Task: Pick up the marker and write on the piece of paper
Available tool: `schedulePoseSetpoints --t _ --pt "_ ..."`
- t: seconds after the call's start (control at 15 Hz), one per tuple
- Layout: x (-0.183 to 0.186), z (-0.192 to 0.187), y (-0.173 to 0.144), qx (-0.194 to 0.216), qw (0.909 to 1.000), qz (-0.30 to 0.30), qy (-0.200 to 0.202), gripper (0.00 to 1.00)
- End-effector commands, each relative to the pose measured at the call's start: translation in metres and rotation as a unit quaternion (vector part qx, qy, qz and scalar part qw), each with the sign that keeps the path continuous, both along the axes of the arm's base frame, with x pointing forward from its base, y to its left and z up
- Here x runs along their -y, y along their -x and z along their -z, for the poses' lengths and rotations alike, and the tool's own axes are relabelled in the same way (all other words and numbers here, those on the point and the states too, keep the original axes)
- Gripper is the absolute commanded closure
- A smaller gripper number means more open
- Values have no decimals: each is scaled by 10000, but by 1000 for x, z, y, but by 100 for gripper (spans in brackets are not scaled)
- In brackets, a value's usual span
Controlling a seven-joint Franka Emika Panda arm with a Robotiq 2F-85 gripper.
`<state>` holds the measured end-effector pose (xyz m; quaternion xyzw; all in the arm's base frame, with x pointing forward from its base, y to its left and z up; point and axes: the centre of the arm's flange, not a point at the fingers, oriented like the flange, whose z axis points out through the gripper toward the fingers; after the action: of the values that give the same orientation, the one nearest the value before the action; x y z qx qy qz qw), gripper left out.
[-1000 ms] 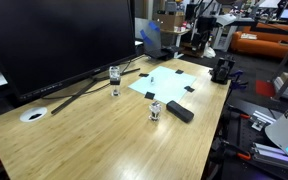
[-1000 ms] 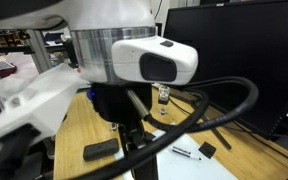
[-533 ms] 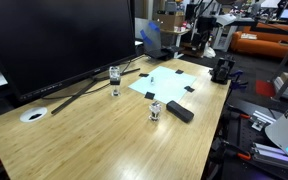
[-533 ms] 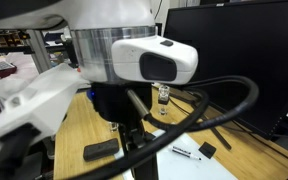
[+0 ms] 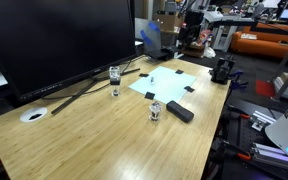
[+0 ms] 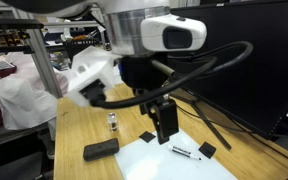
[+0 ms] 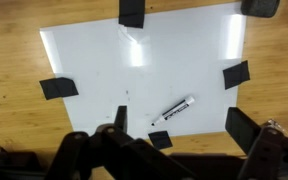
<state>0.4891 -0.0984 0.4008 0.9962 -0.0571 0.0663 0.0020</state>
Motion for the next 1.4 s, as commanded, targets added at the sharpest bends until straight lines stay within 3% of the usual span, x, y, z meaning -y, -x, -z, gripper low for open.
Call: schedulePoseSetpoints --t 0.0,0.27,0.33,0.8,1.0,1.33 --pt "-6 19 -55 -172 9998 70 21 0" --pt "-20 64 -86 -628 9967 505 -84 0" --pt "-19 63 -67 -442 9986 295 -28 0" --pt "-19 69 -79 -565 9974 445 -37 0" --pt "-10 93 -107 -493 9945 703 -601 0" --pt "-3 143 -153 -523 9886 1124 -851 0"
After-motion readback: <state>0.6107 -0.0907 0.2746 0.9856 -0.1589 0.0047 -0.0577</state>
